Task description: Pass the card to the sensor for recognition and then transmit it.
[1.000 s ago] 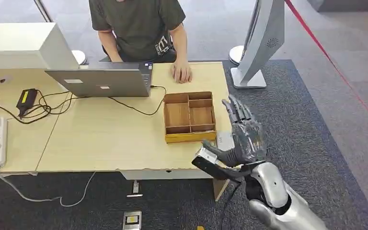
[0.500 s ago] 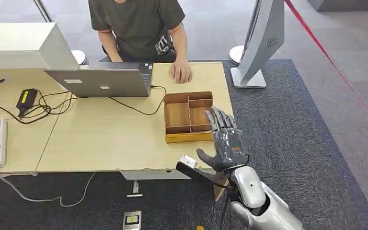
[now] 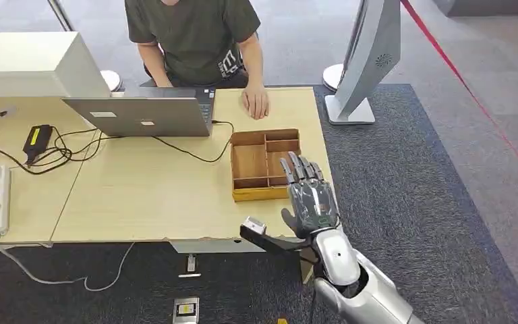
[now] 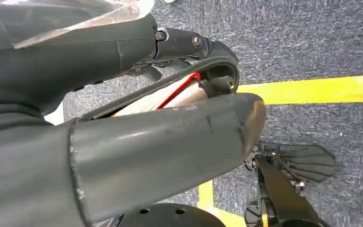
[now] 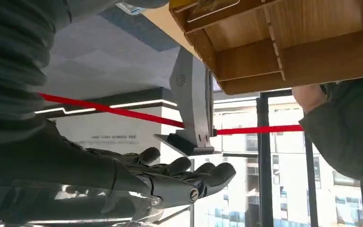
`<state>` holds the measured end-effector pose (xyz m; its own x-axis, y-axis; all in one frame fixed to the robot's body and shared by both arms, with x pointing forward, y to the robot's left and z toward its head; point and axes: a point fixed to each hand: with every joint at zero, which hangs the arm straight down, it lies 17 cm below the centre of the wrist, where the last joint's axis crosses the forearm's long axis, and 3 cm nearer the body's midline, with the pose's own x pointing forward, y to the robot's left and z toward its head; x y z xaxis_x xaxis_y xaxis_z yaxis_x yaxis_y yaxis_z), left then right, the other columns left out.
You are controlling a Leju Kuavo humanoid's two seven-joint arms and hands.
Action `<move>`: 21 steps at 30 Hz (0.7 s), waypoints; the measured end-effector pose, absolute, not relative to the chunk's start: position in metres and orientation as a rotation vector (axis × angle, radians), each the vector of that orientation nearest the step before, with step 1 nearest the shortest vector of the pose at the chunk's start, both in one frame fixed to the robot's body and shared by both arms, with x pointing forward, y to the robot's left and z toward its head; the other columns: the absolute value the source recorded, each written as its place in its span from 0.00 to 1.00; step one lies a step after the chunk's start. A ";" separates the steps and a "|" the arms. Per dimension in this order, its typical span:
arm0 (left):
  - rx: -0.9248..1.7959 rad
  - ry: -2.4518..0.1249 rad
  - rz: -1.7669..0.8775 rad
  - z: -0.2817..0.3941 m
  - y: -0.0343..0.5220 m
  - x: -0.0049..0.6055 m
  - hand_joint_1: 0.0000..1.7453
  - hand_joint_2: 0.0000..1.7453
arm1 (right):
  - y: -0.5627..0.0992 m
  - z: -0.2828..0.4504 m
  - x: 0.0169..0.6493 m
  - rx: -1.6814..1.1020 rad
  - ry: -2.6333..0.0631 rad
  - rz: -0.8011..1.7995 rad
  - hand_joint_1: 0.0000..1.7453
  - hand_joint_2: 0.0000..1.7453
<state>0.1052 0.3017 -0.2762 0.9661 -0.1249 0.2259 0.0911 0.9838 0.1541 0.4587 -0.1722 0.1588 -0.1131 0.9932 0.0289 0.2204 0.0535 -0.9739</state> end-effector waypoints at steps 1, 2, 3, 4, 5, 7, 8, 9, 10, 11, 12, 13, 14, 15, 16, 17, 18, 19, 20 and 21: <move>0.143 -0.237 -0.110 -0.276 0.302 0.105 0.00 0.00 | -0.172 0.158 0.459 -1.288 -1.473 1.144 0.00 1.00; 0.143 -0.237 -0.110 -0.276 0.302 0.105 0.00 0.00 | -0.172 0.158 0.460 -1.290 -1.471 1.144 0.00 1.00; 0.142 -0.237 -0.110 -0.276 0.301 0.105 0.00 0.00 | -0.171 0.157 0.461 -1.290 -1.468 1.146 0.00 1.00; 0.141 -0.237 -0.110 -0.276 0.301 0.105 0.00 0.00 | -0.171 0.157 0.461 -1.289 -1.467 1.146 0.00 1.00; 0.140 -0.237 -0.110 -0.276 0.301 0.105 0.00 0.00 | -0.171 0.156 0.462 -1.288 -1.465 1.147 0.00 1.00; 0.138 -0.237 -0.110 -0.276 0.301 0.105 0.00 0.00 | -0.170 0.155 0.462 -1.288 -1.461 1.148 0.00 1.00; 0.138 -0.237 -0.110 -0.276 0.301 0.105 0.00 0.00 | -0.170 0.154 0.463 -1.288 -1.459 1.149 0.00 1.00; 0.138 -0.237 -0.110 -0.276 0.301 0.105 0.00 0.00 | -0.170 0.153 0.463 -1.287 -1.457 1.150 0.00 1.00; 0.138 -0.237 -0.110 -0.276 0.301 0.105 0.00 0.00 | -0.170 0.153 0.463 -1.287 -1.455 1.151 0.00 1.00; 0.138 -0.237 -0.110 -0.276 0.301 0.105 0.00 0.00 | -0.170 0.153 0.464 -1.287 -1.454 1.151 0.00 1.00; 0.138 -0.237 -0.110 -0.276 0.301 0.105 0.00 0.00 | -0.170 0.153 0.465 -1.288 -1.454 1.151 0.00 1.00; 0.138 -0.237 -0.110 -0.276 0.301 0.105 0.00 0.00 | -0.170 0.151 0.466 -1.288 -1.447 1.154 0.00 1.00; 0.137 -0.237 -0.111 -0.276 0.300 0.105 0.00 0.00 | -0.171 0.151 0.466 -1.291 -1.442 1.155 0.00 1.00; 0.136 -0.236 -0.112 -0.276 0.300 0.105 0.00 0.00 | -0.170 0.150 0.466 -1.290 -1.437 1.157 0.00 1.00; 0.136 -0.234 -0.113 -0.276 0.300 0.104 0.00 0.00 | -0.170 0.149 0.467 -1.292 -1.430 1.161 0.00 1.00; 0.136 -0.234 -0.114 -0.276 0.300 0.104 0.00 0.00 | -0.169 0.150 0.468 -1.296 -1.425 1.163 0.00 1.00; 0.135 -0.234 -0.114 -0.276 0.300 0.105 0.00 0.00 | -0.169 0.150 0.469 -1.302 -1.420 1.161 0.00 1.00; 0.134 -0.234 -0.114 -0.276 0.300 0.105 0.00 0.00 | -0.169 0.151 0.471 -1.308 -1.417 1.162 0.00 1.00; 0.134 -0.234 -0.115 -0.276 0.300 0.105 0.00 0.00 | -0.168 0.152 0.472 -1.312 -1.413 1.163 0.00 1.00; 0.133 -0.234 -0.116 -0.276 0.300 0.105 0.00 0.00 | -0.168 0.153 0.474 -1.313 -1.410 1.164 0.00 1.00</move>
<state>0.1045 0.2997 -0.2763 0.9660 -0.1299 0.2233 0.0989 0.9845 0.1450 0.4739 -0.1680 0.1526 -0.0746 0.9972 -0.0045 0.1936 0.0101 -0.9810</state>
